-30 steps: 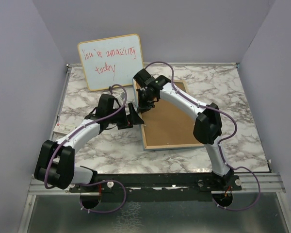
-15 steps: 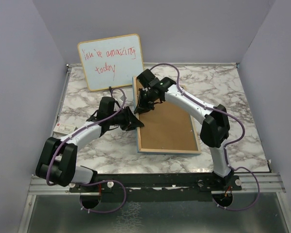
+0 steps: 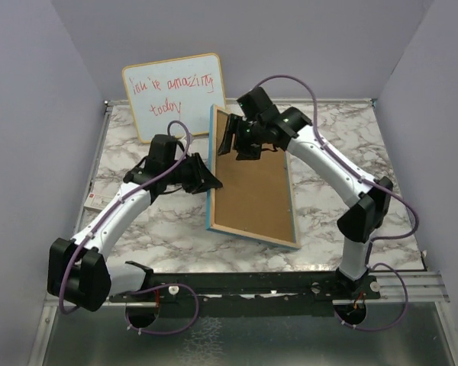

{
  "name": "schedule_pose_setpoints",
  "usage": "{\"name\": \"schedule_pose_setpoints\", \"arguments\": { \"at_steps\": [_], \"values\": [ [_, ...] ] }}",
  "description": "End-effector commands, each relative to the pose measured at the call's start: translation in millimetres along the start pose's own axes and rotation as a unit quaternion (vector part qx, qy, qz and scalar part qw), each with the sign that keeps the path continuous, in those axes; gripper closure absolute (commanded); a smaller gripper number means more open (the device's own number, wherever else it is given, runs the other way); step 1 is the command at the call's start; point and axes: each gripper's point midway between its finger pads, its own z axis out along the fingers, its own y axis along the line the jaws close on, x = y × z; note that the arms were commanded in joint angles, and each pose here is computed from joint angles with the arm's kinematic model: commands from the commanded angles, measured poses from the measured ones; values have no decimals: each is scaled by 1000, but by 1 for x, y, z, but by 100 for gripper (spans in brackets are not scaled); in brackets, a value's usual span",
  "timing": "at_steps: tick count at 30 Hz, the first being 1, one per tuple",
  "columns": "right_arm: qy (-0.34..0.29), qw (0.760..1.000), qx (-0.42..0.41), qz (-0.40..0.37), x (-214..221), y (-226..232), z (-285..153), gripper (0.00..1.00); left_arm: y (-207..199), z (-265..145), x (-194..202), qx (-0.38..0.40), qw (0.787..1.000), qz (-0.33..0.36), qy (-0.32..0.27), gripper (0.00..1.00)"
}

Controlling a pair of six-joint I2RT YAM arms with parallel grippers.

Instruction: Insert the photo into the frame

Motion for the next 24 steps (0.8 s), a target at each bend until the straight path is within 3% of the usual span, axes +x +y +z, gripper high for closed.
{"name": "schedule_pose_setpoints", "arguments": {
  "at_steps": [1,7,17,24],
  "values": [
    [-77,997,25,-14,-30,-17,-58,33,-23,-32,-35,-63,991,107,-44,100],
    [-123,992,22,-9,-52,-18,-97,27,-49,-64,-75,-127,972,180,-77,100],
    [-158,987,-18,15,-75,9,-118,24,-73,-92,-120,-210,929,281,-121,100],
    [-151,986,-31,62,-83,17,-106,24,-120,-94,-132,-191,904,352,-147,100]
  ]
}}
